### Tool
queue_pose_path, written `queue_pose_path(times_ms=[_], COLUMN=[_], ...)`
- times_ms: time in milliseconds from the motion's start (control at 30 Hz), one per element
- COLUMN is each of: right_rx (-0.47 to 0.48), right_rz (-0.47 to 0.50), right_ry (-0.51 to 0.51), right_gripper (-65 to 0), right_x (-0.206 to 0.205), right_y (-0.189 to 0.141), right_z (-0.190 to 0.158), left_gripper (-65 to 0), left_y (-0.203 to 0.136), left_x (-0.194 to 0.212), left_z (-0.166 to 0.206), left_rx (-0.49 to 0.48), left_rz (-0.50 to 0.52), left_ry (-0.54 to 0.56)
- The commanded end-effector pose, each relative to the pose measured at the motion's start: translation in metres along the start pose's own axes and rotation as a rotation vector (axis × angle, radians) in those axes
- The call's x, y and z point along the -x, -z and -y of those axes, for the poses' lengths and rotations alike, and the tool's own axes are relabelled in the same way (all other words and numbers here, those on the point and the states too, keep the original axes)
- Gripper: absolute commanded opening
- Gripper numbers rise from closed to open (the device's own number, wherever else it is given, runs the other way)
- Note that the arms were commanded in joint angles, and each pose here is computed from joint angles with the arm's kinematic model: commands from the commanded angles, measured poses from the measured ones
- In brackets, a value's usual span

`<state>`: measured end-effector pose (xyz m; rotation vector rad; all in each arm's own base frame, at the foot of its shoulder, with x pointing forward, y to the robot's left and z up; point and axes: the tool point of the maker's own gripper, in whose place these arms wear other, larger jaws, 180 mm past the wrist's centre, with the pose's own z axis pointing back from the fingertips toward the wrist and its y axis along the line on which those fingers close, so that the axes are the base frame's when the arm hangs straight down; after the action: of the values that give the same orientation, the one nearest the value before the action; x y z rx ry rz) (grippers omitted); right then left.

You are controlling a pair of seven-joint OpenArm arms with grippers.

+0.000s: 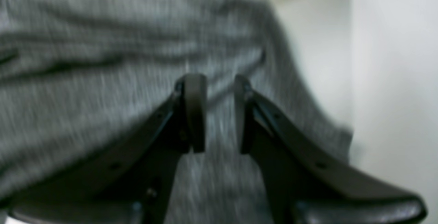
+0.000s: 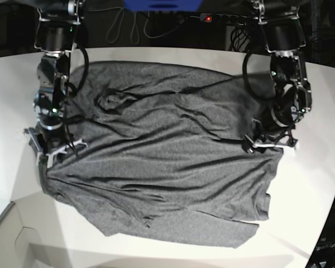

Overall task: Layout the t-shirt on the table in an organized manner, then fold the t-shirt properly
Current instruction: 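Lift both grippers slightly while holding the shirt edges, then release the shirt with both grippers and raise them clear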

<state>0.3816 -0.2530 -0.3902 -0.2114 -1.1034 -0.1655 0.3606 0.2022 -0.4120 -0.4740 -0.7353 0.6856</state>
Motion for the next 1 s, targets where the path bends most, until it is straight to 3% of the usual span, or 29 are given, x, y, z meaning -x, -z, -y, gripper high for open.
queue_pose_path(times_ms=[0,300,467,700,800,967], right_rx=[0.008,0.066,0.093,0.099,0.098,0.116], right_rz=[0.036,-0.101,-0.140,0.079,0.158,0.244], right_ry=[-0.002,-0.049,-0.032,-0.028,-0.050,-0.063], right_gripper=[-49.4,-49.5,-49.5,-49.5,-49.5,-49.4], right_x=[-0.013,0.024,0.017,-0.054,-0.075,-0.081], right_y=[0.006,0.030,0.055,0.065,0.052,0.012], right_z=[0.004,0.046,0.060,0.063,0.063,0.071], left_gripper=[-33.9,-33.9,-33.8,-33.8,-33.8,-33.8], left_y=[0.000,0.005,0.014,0.004,-0.018,-0.046], left_x=[-0.021,-0.045,-0.057,-0.109,-0.127,-0.109], left_z=[0.006,-0.038,-0.037,0.026,0.052,0.046], left_rx=[0.007,-0.166,-0.171,-0.055,0.001,0.011], left_rz=[0.058,0.165,0.185,0.314,0.395,0.420], left_ry=[0.021,0.146,0.125,0.154,0.196,0.246])
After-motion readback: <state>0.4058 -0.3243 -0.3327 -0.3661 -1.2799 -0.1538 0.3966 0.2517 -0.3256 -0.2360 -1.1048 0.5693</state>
